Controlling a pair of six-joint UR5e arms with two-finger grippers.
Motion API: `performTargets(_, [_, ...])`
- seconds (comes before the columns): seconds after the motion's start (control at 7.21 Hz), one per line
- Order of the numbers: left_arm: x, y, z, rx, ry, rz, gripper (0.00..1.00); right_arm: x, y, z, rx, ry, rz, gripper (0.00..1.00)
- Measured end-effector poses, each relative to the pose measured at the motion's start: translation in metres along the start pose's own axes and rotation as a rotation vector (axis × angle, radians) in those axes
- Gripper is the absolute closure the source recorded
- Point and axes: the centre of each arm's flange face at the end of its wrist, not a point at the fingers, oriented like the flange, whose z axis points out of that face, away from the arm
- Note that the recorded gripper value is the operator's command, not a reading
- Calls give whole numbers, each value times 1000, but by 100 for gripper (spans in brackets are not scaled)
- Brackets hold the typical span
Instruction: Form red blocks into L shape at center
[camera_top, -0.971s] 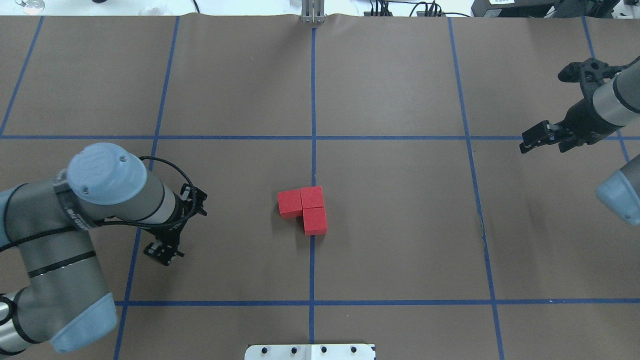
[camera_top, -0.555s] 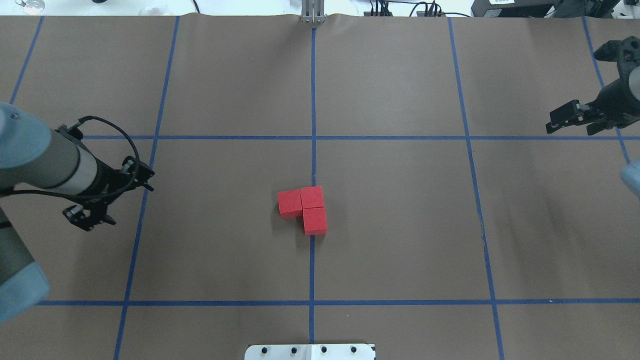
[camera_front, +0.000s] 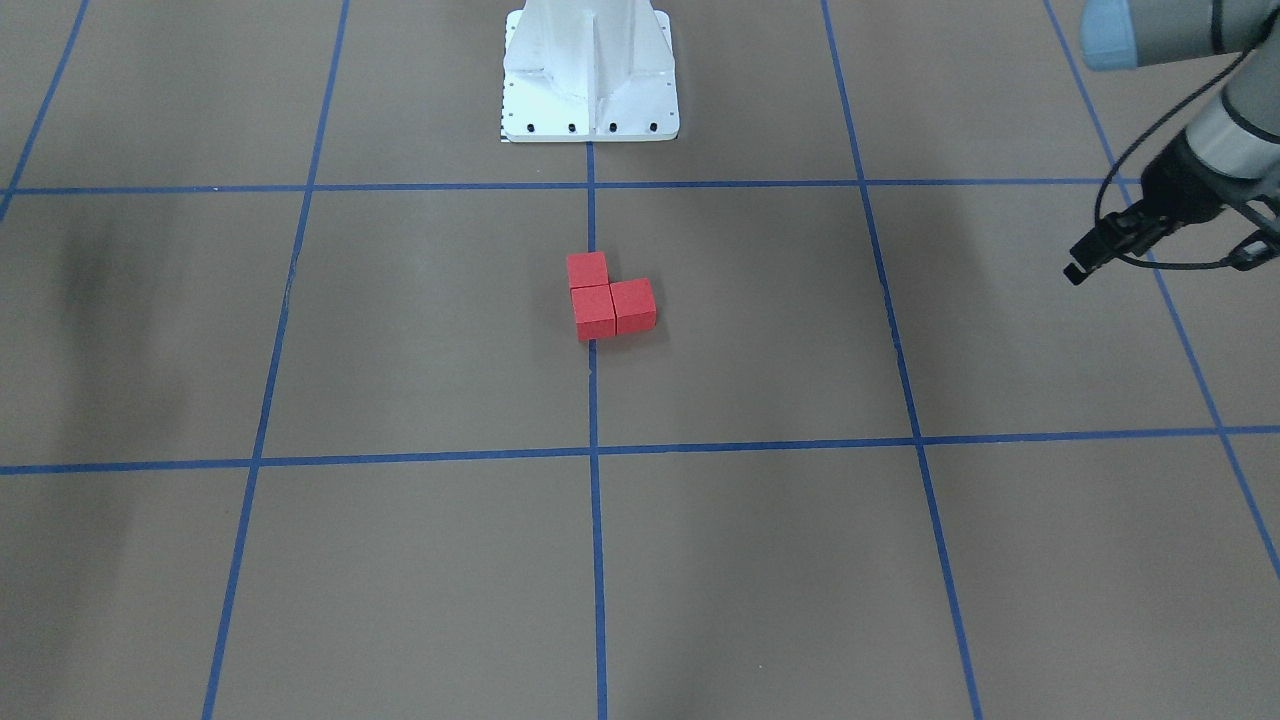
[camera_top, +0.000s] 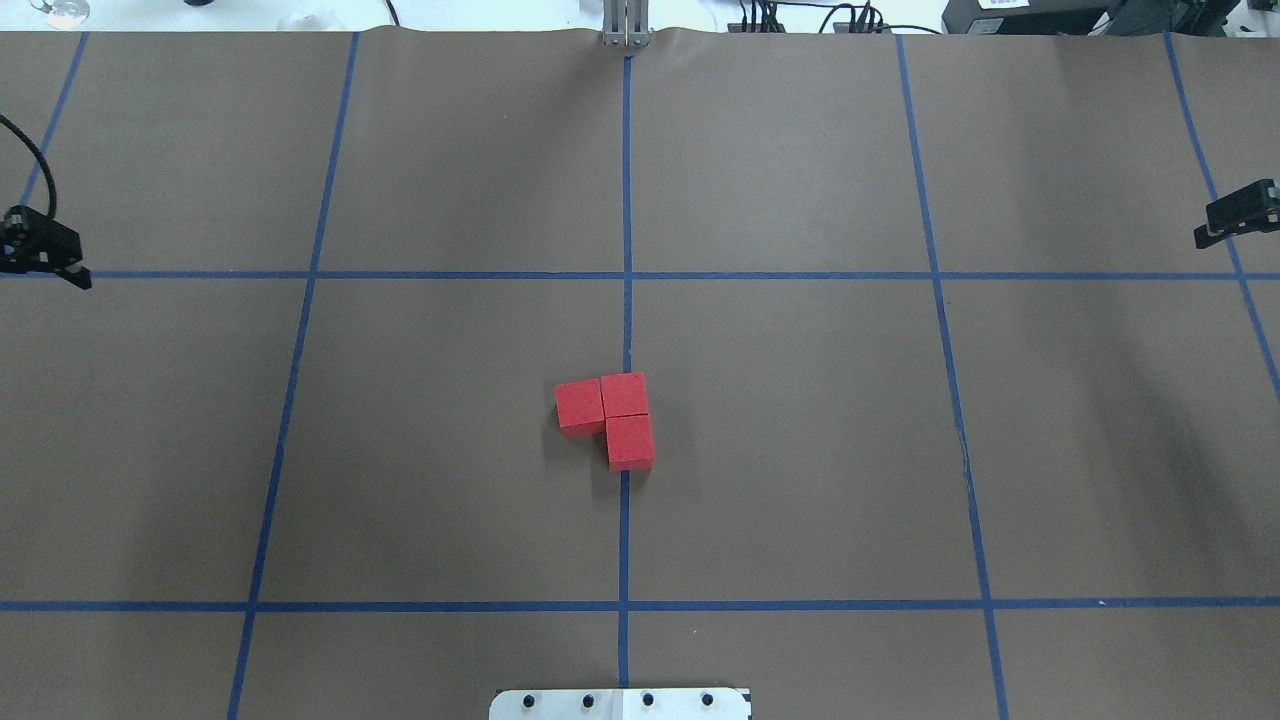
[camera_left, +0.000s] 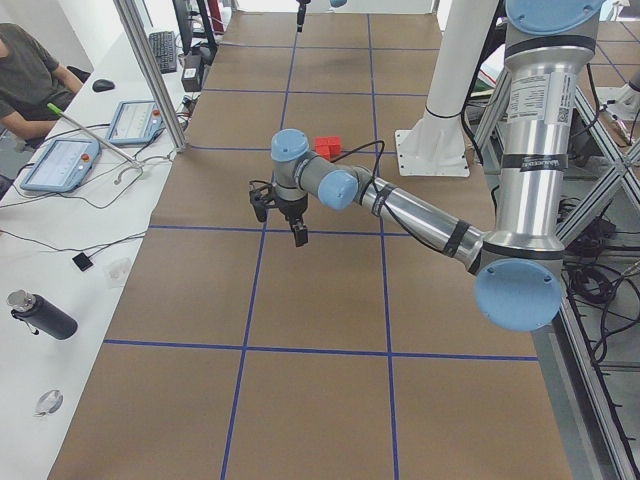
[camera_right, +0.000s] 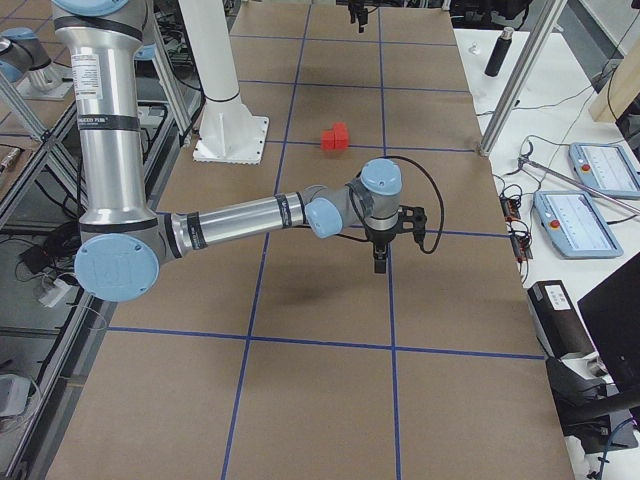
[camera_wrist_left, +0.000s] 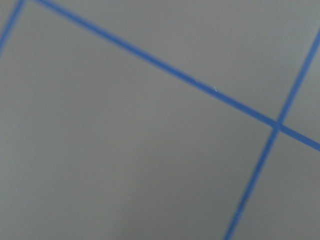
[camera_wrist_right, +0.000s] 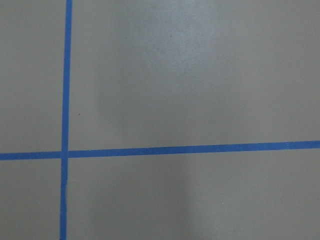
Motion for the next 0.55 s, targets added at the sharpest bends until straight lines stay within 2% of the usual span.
performTargets(0.14, [-50, -33, -5, 2, -2, 117, 0, 35, -2, 1, -7, 10, -17, 0])
performTargets(0.28, [-91, -58, -9, 8, -7, 222, 0, 71, -3, -2, -15, -4, -18, 0])
performTargets(0.42, [-118, -73, -13, 15, -12, 298, 0, 99, -2, -3, -23, -27, -21, 0])
performTargets(0.55, [-130, -80, -16, 17, -14, 327, 0, 111, -5, -2, -27, -34, -26, 0])
